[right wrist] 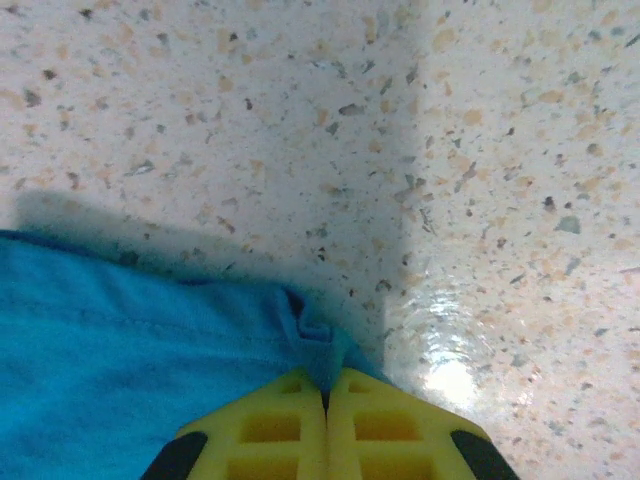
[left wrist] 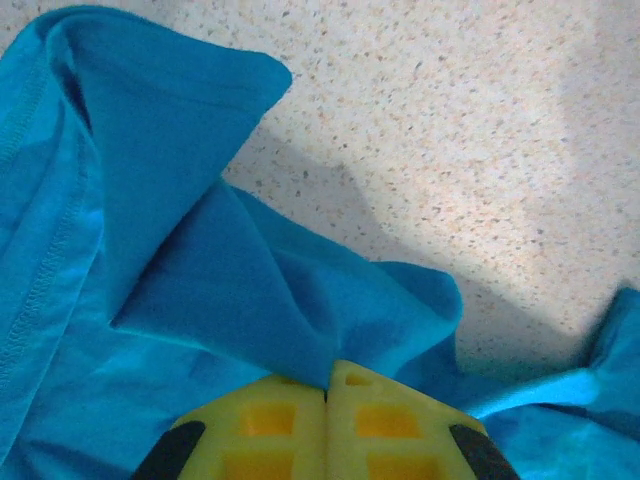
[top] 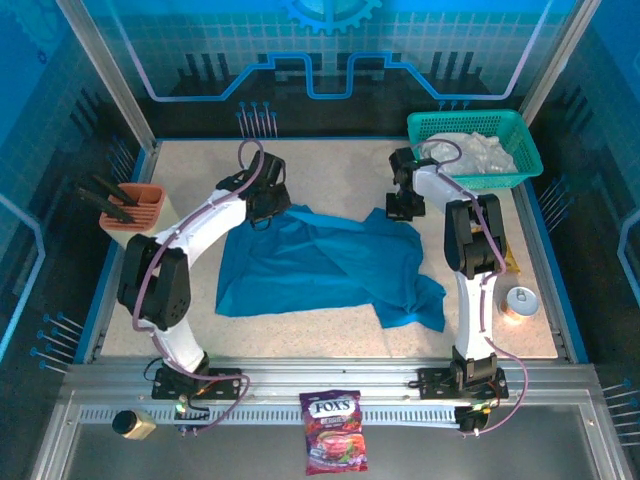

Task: Fold and stack the t-shirts

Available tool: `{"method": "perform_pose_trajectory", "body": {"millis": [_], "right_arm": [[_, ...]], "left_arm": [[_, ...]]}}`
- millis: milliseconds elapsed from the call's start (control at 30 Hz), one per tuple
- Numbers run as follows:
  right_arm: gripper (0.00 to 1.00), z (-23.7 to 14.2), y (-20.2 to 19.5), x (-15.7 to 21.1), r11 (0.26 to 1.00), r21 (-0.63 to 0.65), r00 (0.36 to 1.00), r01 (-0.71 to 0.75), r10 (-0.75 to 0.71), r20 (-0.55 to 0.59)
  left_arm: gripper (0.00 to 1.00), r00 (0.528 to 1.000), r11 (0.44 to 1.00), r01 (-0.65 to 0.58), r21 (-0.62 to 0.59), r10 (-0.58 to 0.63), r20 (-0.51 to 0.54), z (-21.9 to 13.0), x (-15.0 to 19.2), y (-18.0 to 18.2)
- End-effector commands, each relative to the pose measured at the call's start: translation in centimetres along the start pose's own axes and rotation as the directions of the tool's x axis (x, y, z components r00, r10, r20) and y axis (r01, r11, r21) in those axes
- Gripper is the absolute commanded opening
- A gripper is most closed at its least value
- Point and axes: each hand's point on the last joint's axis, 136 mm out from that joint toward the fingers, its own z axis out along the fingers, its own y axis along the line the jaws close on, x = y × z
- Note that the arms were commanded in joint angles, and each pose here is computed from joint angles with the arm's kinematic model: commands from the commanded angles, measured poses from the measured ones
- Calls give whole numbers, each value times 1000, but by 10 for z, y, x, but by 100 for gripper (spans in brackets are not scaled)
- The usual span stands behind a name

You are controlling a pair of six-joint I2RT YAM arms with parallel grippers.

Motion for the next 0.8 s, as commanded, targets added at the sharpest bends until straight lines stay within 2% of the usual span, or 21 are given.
{"method": "perform_pose_trajectory", "body": {"millis": [0, 133, 400, 633, 767], "right_arm": [[0, -71, 8, -29, 998, 0, 985, 58, -57, 164], [0, -108, 6, -56, 991, 70, 951, 112, -127, 281], [0, -121, -11, -123, 961, 253, 884, 112, -213, 416], [0, -113, 3, -176, 948, 294, 803, 123, -269, 532], [0, -91, 15, -194, 947, 289, 787, 139, -283, 548]], "left_arm": [[0, 999, 999, 6, 38, -7, 43, -25, -7, -5], [0, 998, 999, 0, 42, -3, 69, -36, -14, -7], [0, 994, 999, -8, 33, 5, 114, -43, -27, -9], [0, 990, 1000, -23, -14, 25, 140, -39, -40, -9], [0, 990, 998, -35, -42, 41, 135, -28, -46, -10]]}}
